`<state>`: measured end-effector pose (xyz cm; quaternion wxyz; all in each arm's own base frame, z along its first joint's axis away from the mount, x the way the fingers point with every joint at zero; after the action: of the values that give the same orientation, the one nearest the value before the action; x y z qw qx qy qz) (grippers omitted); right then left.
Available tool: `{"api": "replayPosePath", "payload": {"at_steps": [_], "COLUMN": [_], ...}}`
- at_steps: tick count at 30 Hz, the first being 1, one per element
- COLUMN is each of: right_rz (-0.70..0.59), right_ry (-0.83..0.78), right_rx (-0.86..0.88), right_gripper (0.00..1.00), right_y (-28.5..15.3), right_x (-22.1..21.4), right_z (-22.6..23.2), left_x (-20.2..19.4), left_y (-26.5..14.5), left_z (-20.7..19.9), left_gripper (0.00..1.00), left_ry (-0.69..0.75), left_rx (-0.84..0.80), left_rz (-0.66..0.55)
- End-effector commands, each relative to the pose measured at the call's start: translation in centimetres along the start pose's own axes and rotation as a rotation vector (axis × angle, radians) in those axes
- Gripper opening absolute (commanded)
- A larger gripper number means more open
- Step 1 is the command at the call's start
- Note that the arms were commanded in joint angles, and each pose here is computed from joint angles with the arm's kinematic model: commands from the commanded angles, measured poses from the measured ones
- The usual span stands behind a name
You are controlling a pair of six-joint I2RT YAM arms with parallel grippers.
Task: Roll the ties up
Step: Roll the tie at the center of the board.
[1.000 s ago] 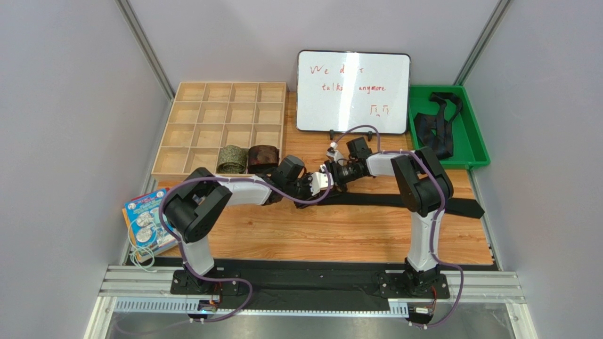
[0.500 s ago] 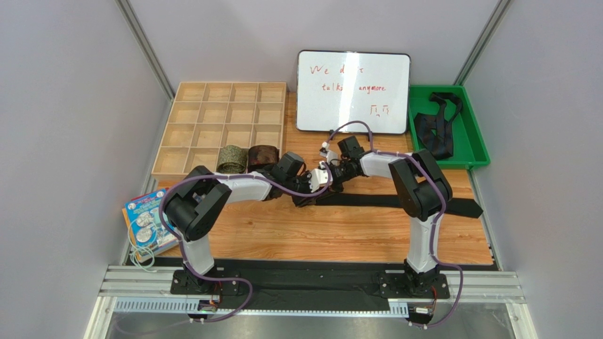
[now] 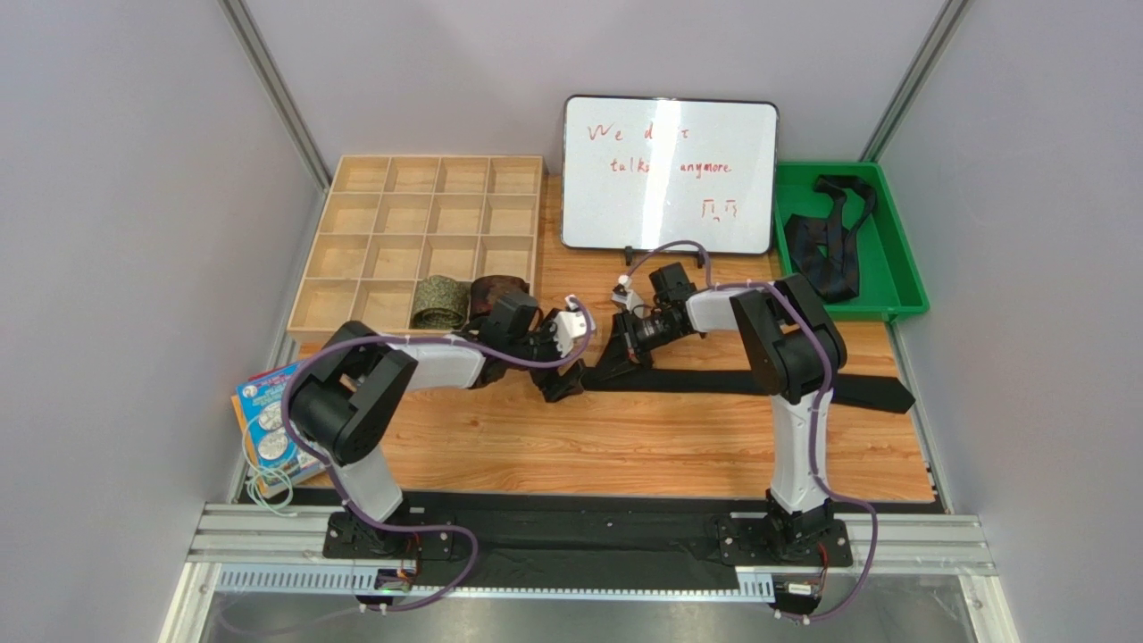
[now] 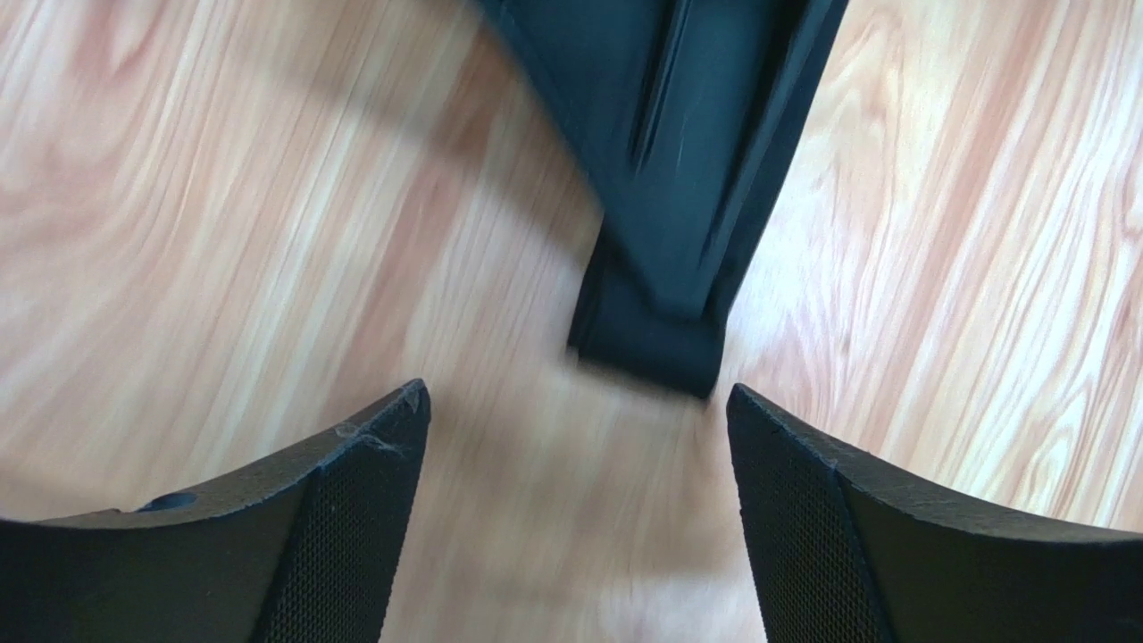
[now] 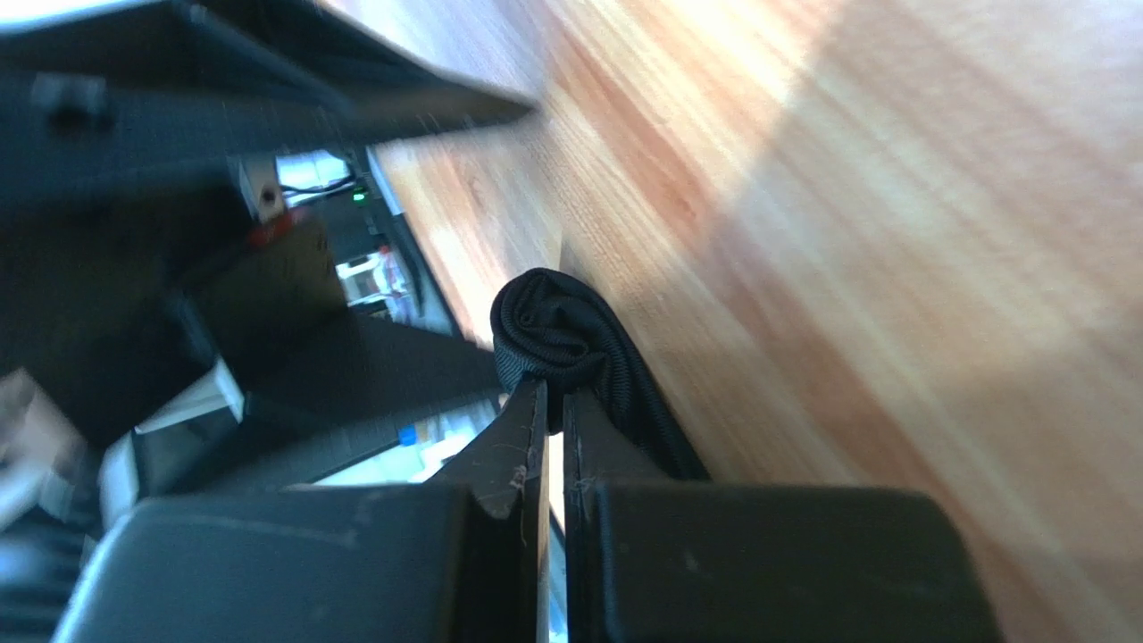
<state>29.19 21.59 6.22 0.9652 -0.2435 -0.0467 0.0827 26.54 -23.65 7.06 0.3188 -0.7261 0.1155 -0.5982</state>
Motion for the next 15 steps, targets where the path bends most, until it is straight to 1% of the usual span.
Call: {"api": "replayPosePath", "payload": {"at_steps": [1,2,6,7,9,10,15], "right_rz": [-0.006,-0.006,-0.011,-0.013,-0.018,-0.021,-0.033], "right_ry": [0.050,0.055,0.074,0.073,0.087,0.091,0.123], "right_rx": [-0.030,-0.022,0.038,0.048,0.069,0.076,0.122], "right_gripper": [0.00,0.00,0.00,0.00,0.00,0.00,0.00], "right_y": [0.5,0.4,0.0,0.0,-0.3,-0.4,-0.9], "right_x": [-0.4,-0.5,-0.4,-0.3,-0.1,0.0,0.5], "right_z": [-3.1,-3.3,-3.8,-3.9,-4.1,-4.3,-4.8], "left_x": [0.4,0.8,0.1,0.2,-0.5,-0.3,-1.1], "left_y": [-1.5,-1.5,-0.7,-0.5,0.5,0.7,2.1], "left_z": [-0.7,-0.6,-0.8,-0.8,-0.8,-0.6,-1.2], "left_gripper": [0.87,0.87,0.84,0.84,0.83,0.82,0.81], "left_ry": [0.034,0.046,0.019,0.029,0.001,0.014,0.023], "left_rx": [0.020,0.022,-0.002,0.001,-0.002,0.003,-0.024], "left_rz": [-0.178,-0.216,-0.246,-0.274,-0.267,-0.292,-0.313]}}
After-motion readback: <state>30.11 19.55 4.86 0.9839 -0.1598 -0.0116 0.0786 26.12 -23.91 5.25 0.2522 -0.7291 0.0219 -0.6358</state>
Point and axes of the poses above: each gripper's point midway between its finger pads, its own y axis out along the fingers, its own z axis along the line the jaws close on, x = y × z, the point moved 8 cm from there along -y, back along the fingers, and after that the axes turned 1 degree about -y, right-handed, at the moved point
